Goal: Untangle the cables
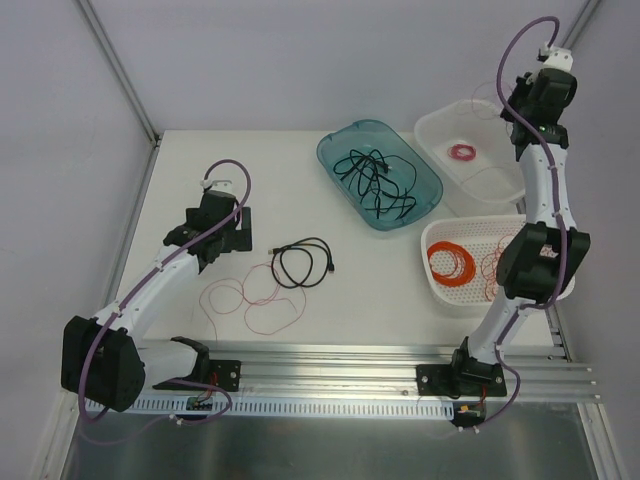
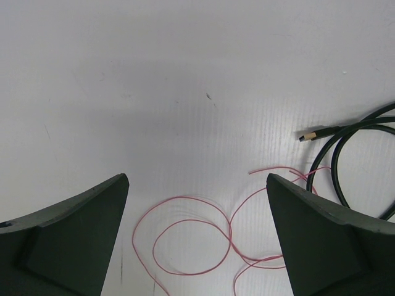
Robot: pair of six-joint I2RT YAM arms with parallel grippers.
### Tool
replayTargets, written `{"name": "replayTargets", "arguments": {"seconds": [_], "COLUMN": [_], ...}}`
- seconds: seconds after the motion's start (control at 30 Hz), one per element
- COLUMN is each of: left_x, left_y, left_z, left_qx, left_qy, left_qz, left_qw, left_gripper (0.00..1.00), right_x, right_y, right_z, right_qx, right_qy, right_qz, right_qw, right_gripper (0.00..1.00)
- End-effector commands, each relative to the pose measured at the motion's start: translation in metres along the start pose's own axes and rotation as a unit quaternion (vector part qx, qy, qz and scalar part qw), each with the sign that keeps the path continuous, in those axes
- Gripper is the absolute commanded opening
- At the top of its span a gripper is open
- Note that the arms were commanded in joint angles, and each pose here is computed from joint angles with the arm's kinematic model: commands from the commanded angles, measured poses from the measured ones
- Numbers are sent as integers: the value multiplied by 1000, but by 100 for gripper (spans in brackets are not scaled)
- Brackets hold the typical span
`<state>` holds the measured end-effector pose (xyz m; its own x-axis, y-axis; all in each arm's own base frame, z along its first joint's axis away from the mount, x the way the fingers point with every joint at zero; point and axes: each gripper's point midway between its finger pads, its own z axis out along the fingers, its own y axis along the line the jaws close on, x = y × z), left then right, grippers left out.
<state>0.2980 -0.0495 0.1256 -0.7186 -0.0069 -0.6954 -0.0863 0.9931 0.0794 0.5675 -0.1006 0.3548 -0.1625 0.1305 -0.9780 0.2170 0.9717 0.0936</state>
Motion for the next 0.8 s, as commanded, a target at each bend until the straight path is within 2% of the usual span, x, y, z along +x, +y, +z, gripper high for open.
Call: {"name": "replayTargets", "arguments": {"seconds": [0.0, 0.03, 0.1, 0.23, 0.27, 0.37, 0.57, 0.67, 0.77], "left_x": [-6, -5, -6, -7, -8, -10, -14, -12, -8], "left_y": [-3, -3, -3, -2, -2, -3, -5, -13, -20], "left_z": [1, 1, 0, -2, -3, -6, -12, -13, -11], "left_qx": [13, 12, 13, 13, 14, 19, 30, 52, 68], "left_qy": [-7, -7, -8, -13, -14, -20, -30, -24, -13], "left_qz": [-1, -1, -2, -2, -2, -5, -10, -10, -8], "left_qw": [1000, 1000, 1000, 1000, 1000, 1000, 999, 998, 998], "left_gripper": [96, 96, 96, 96, 96, 96, 96, 96, 96], "right_x": [56, 72, 94, 100, 100, 88, 61, 65, 98], "right_y": [-20, -26, -30, -34, -36, -33, -1, 36, 68], "right_z": [21, 22, 21, 6, 3, -16, -67, -101, -133], "right_qx": [21, 36, 46, 66, 71, 73, 29, -10, -52], "right_qy": [61, 83, 116, 130, 132, 132, 129, 151, 201], "right_qz": [27, 30, 38, 58, 61, 77, 104, 99, 93], "right_qw": [998, 995, 992, 988, 987, 986, 986, 984, 974], "right_gripper": [1, 1, 8, 13, 26, 47, 73, 83, 91]}}
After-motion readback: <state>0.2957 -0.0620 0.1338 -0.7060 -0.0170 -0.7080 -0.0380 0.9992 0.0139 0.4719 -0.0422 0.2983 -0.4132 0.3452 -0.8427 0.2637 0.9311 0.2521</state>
